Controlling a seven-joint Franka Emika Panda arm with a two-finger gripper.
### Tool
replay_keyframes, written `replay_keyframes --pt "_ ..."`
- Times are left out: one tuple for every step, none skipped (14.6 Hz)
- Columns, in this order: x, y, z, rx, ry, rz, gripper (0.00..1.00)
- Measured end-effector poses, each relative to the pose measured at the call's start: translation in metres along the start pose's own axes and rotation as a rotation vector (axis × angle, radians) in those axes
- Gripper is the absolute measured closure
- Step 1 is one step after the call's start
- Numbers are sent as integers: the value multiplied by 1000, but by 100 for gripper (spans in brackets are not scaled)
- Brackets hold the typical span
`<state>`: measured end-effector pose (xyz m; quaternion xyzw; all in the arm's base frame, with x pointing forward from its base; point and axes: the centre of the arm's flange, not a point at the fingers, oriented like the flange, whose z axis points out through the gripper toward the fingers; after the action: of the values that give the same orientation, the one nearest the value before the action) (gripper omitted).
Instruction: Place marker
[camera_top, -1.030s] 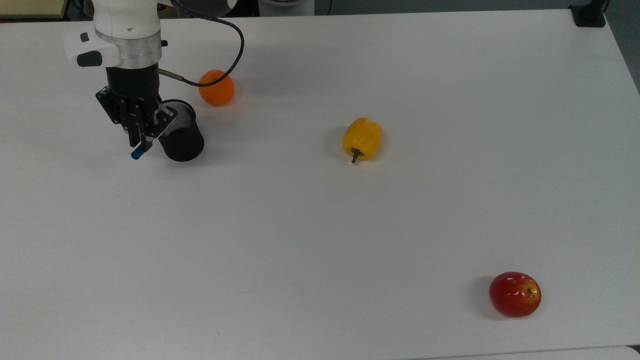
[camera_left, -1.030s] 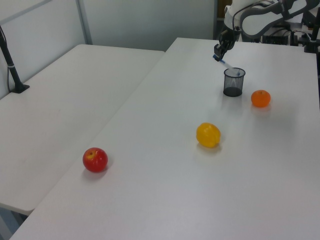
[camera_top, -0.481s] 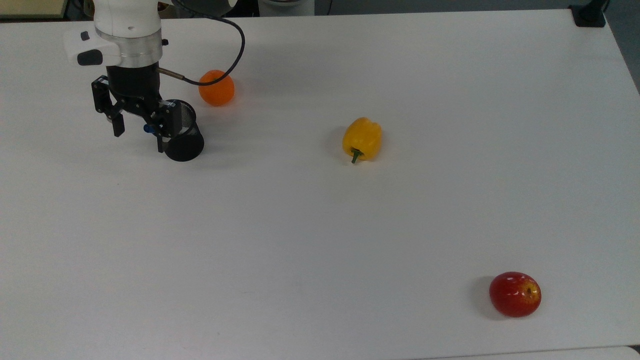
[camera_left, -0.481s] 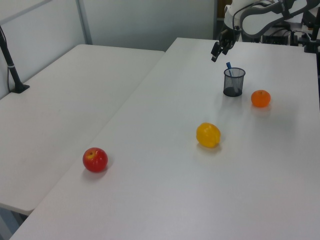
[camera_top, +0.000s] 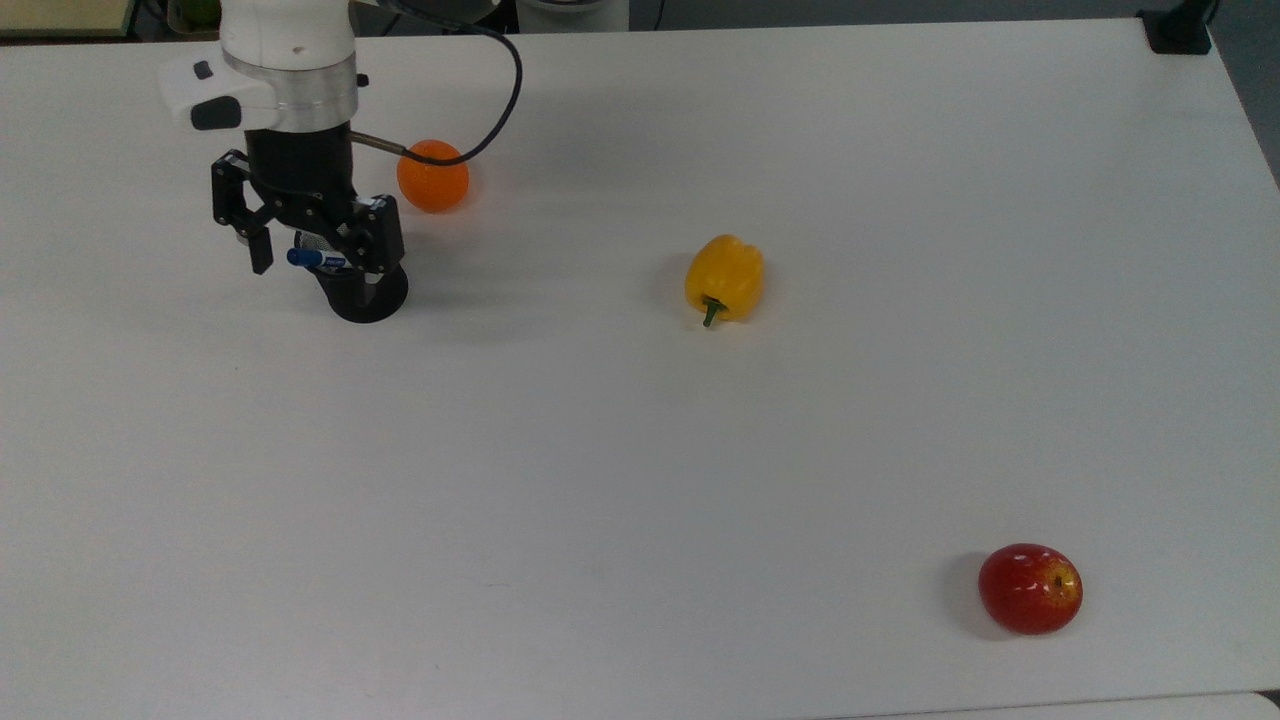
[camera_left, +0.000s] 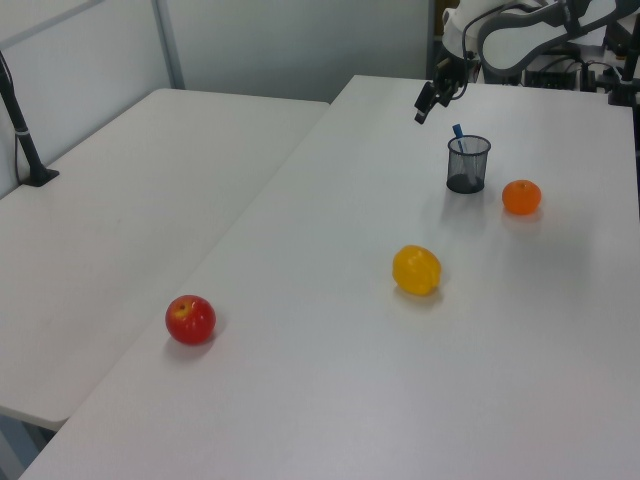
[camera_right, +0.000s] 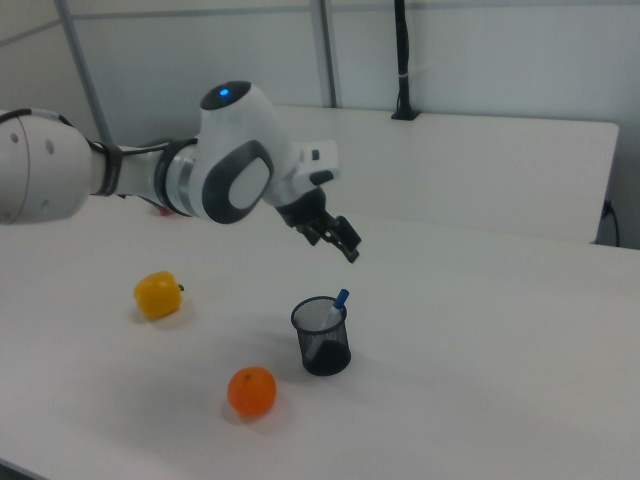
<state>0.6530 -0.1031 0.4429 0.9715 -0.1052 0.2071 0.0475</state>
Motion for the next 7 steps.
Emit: replay_keyframes --pt "0 -14 -6 8 -7 -19 0" --pt "-1 -28 -12 15 -25 -39 0" --pt "-2 -44 -21 21 -49 -62 0" --pt "-5 -61 -31 27 -77 -87 0" --pt "-8 -78 -41 31 -108 -113 0" --pt "-11 -94 -52 34 -141 -139 0" --pt "-16 -109 -61 36 -173 -164 0"
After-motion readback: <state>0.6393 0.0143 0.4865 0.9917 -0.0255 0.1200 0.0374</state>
